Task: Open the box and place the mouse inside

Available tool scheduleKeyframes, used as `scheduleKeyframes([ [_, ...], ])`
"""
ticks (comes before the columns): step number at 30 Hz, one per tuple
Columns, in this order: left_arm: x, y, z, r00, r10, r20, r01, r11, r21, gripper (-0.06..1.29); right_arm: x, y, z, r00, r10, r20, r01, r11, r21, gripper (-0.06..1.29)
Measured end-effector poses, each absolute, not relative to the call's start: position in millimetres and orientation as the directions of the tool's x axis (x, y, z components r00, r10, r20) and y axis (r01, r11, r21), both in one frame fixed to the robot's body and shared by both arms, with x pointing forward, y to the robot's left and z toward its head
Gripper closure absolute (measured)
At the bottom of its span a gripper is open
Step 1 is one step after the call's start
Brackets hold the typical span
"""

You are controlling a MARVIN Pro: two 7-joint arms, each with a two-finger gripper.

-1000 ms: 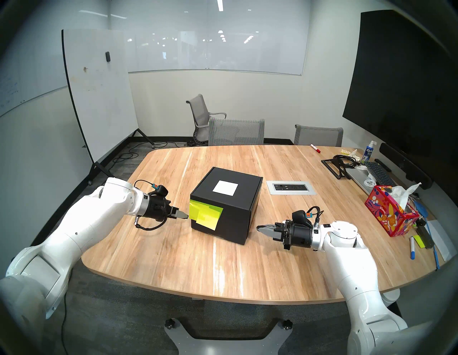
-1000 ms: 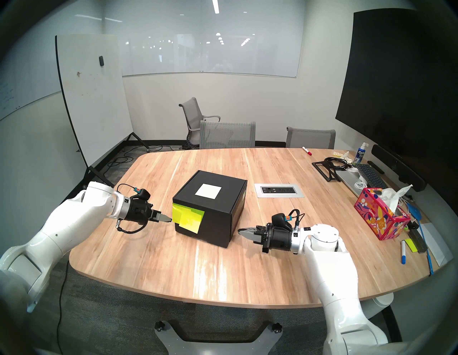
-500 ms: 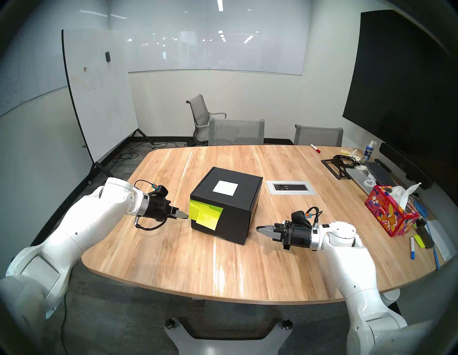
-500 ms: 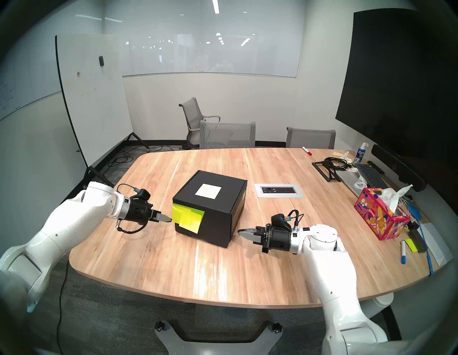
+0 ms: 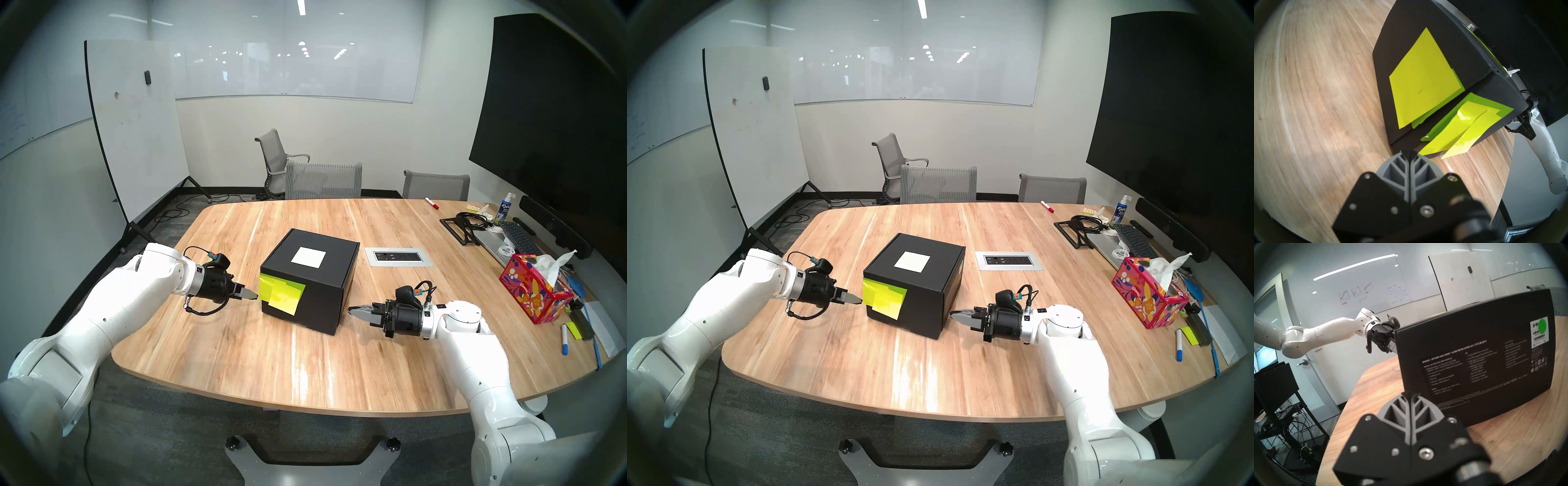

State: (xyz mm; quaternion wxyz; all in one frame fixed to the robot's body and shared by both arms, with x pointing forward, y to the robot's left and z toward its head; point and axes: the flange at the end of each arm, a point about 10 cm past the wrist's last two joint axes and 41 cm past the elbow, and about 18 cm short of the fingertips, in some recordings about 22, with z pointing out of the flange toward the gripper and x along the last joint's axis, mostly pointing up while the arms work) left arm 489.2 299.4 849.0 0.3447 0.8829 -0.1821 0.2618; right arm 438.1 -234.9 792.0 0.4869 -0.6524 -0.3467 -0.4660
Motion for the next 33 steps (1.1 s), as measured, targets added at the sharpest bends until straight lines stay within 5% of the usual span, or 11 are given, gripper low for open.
scheduleKeyframes([
  [33,489,299,849,0.797,-0.141,0.588,-0.502,-0.696,0.513,1.25,446,-216,777,0.353,-0.105,0.93,0.899,-0.238,-0.368,1.25],
])
